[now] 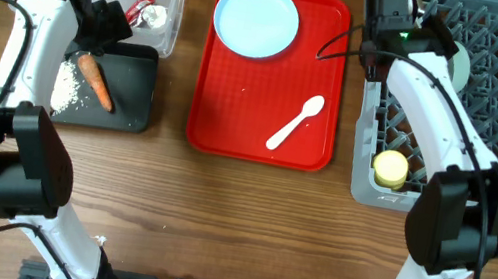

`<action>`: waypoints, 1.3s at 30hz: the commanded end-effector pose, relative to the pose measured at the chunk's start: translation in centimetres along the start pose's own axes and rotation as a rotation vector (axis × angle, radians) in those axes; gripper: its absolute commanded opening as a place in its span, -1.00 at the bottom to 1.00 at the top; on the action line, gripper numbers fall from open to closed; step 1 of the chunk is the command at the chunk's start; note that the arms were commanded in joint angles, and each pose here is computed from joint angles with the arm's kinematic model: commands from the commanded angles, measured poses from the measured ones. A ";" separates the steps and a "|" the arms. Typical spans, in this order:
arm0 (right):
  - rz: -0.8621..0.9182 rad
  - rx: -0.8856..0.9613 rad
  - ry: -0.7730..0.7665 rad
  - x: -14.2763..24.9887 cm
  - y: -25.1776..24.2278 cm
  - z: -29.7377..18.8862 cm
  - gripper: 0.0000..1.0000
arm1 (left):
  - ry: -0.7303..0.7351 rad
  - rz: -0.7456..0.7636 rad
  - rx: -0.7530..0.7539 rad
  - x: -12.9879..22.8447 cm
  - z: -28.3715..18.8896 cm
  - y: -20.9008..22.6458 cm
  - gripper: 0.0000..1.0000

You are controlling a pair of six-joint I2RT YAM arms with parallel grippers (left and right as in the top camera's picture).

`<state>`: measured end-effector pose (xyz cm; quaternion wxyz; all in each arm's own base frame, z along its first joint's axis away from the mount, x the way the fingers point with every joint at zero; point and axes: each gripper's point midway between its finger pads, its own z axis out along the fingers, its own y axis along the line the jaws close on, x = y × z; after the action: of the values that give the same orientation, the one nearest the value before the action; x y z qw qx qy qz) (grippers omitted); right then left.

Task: Sort waste into correct bins and load items into the dishwasher rack
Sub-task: 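Place the green bowl in the rack beside the blue bowl and release, then move the right gripper back to the light-blue plate on the red tray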

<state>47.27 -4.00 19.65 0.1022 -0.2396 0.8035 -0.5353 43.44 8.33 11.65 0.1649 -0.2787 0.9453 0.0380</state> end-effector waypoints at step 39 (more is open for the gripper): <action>-0.254 -0.036 -0.105 -2.3 5.5 -6.0 -0.09 | -0.025 -0.011 0.018 -0.5 -1.1 -0.3 1.00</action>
<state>45.46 3.61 17.62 0.0816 -0.3620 0.7732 -0.5143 43.44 8.33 11.65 0.1649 -0.2787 0.9453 0.0380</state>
